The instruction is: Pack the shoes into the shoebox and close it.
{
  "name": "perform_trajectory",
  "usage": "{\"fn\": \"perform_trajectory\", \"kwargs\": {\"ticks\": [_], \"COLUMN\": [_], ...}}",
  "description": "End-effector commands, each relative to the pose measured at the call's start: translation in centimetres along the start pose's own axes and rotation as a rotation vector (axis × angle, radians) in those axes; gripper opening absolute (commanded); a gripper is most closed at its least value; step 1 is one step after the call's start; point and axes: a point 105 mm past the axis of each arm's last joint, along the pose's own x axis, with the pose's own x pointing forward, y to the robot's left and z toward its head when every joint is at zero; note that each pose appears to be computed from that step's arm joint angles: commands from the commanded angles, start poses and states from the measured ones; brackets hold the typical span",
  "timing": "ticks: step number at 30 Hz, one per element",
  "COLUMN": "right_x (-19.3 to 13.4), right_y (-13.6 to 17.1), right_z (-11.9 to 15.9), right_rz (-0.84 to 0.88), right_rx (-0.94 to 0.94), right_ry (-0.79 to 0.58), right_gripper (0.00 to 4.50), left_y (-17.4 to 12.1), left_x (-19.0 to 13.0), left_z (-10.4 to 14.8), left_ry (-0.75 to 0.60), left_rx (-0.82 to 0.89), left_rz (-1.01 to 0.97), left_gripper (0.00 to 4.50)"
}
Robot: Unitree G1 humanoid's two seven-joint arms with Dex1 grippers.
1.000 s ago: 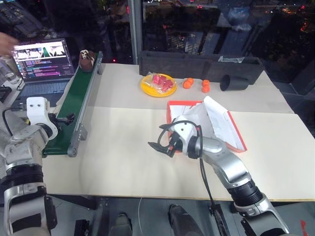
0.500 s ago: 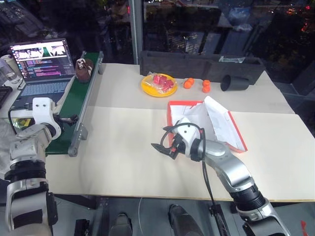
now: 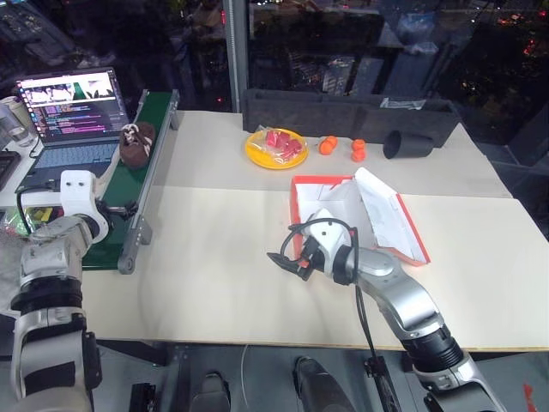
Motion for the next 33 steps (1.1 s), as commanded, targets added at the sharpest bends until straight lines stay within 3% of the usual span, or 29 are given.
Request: {"fn": "perform_trajectory", "kwargs": {"ticks": [1,15,24,30,33], "right_x": [-0.5,-0.1,-0.2,-0.5,-0.6], "right_y": [-0.4,-0.6,-0.9,-1.6,-2.0], "right_z": [1.6,1.8,2.7,3.7,3.8], "right_rz": [-0.028,-0.047,-0.063,-0.087,-0.099], "right_rx": [-0.026,-0.018,-0.010,0.000,-0.002], "right_ry": [-0.057,-0.074,-0.113,-0.145,-0.148], "right_gripper": [4.46,4.46,4.46,4.50,4.50], "left_y": [0.5,1.0,0.4,-0.5,-0.9], "left_x": [-0.3,-0.1,0.6,0.9,1.0], "left_z": [2.3,3.1,1.0,1.1,2.3], "left_ry": [-0.066,-0.078,0.015,0.011,-0.044], "left_rx": [0.043,0.054,0.056,0.015,-0.022], "left_rz": [0.014,0.038,0.028,0.010,0.002], "left_gripper": [4.50,4.50,4.50,2.88,2.82]}}
